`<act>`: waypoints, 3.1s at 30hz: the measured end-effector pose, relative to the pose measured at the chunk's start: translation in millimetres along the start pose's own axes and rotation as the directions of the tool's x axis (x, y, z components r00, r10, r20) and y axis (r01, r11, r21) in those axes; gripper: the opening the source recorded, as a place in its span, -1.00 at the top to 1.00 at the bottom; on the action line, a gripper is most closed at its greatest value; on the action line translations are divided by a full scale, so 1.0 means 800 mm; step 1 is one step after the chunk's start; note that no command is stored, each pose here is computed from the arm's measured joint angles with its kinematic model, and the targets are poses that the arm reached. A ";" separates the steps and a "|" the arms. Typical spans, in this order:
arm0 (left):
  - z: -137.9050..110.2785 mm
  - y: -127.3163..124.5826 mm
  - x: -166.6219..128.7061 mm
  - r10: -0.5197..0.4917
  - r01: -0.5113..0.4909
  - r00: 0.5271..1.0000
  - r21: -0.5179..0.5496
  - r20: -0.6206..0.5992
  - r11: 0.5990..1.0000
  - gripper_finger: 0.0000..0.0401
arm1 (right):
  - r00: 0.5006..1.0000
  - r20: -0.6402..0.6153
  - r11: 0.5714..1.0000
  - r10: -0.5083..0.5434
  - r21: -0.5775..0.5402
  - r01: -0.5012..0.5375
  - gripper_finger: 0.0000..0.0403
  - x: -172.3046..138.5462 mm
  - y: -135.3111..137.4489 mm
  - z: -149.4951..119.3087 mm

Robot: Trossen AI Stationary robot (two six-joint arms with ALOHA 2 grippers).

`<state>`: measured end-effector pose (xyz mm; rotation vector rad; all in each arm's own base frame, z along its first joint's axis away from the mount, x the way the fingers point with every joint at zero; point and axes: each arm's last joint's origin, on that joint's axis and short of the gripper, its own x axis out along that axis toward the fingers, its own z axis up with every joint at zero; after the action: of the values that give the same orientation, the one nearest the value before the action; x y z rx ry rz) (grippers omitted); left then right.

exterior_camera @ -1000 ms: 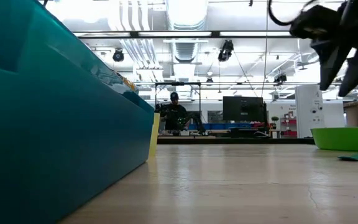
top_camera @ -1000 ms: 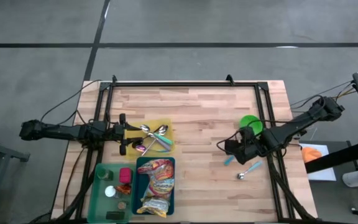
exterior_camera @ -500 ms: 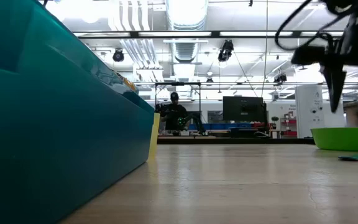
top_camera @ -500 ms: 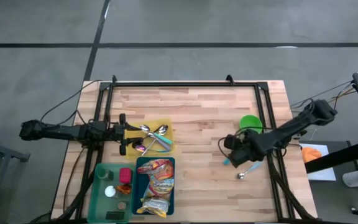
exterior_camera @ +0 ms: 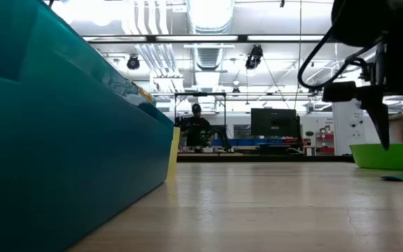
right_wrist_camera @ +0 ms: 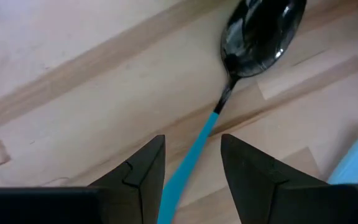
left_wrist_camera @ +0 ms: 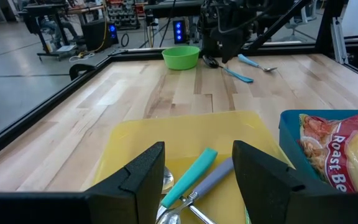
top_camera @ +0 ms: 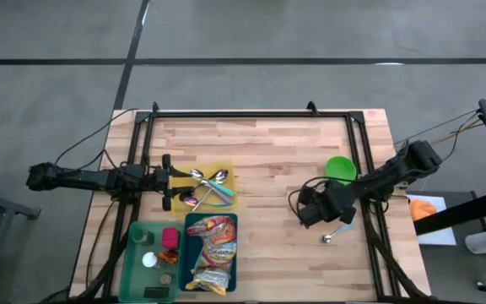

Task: Pick & Place Food Item
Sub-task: Put the blue spoon into the yellow bin

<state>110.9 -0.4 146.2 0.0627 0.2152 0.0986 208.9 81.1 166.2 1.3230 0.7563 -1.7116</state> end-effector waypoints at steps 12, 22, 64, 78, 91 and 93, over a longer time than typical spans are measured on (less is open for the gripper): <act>0.000 0.000 0.000 0.001 -0.001 1.000 0.000 0.000 1.000 0.06 | 0.991 0.045 0.992 -0.125 -0.007 0.125 0.24 0.027 0.006 -0.021; 0.000 0.000 0.000 0.000 0.000 1.000 0.000 0.000 1.000 0.06 | 0.985 0.150 0.996 -0.082 -0.025 0.086 0.24 0.047 0.009 -0.026; 0.000 0.000 0.000 0.000 0.000 1.000 0.000 0.000 1.000 0.06 | 0.986 0.165 0.996 0.007 -0.088 0.007 0.85 0.050 0.014 -0.029; 0.000 0.000 0.000 0.000 0.000 1.000 0.000 0.000 1.000 0.06 | 0.986 0.164 0.996 0.010 -0.088 0.005 0.85 0.049 0.014 -0.028; 0.000 0.000 0.000 0.000 0.000 1.000 0.000 0.000 1.000 0.06 | 0.930 0.243 0.942 0.276 -0.259 -0.212 0.85 0.020 0.035 -0.031; 0.000 0.000 0.000 0.000 0.000 1.000 0.000 0.000 1.000 0.06 | 0.904 0.263 0.920 0.338 -0.295 -0.258 0.85 0.012 0.041 -0.032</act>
<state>110.9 -0.3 146.2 0.0625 0.2154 0.0990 248.3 84.5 151.3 0.9116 0.5347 -1.4696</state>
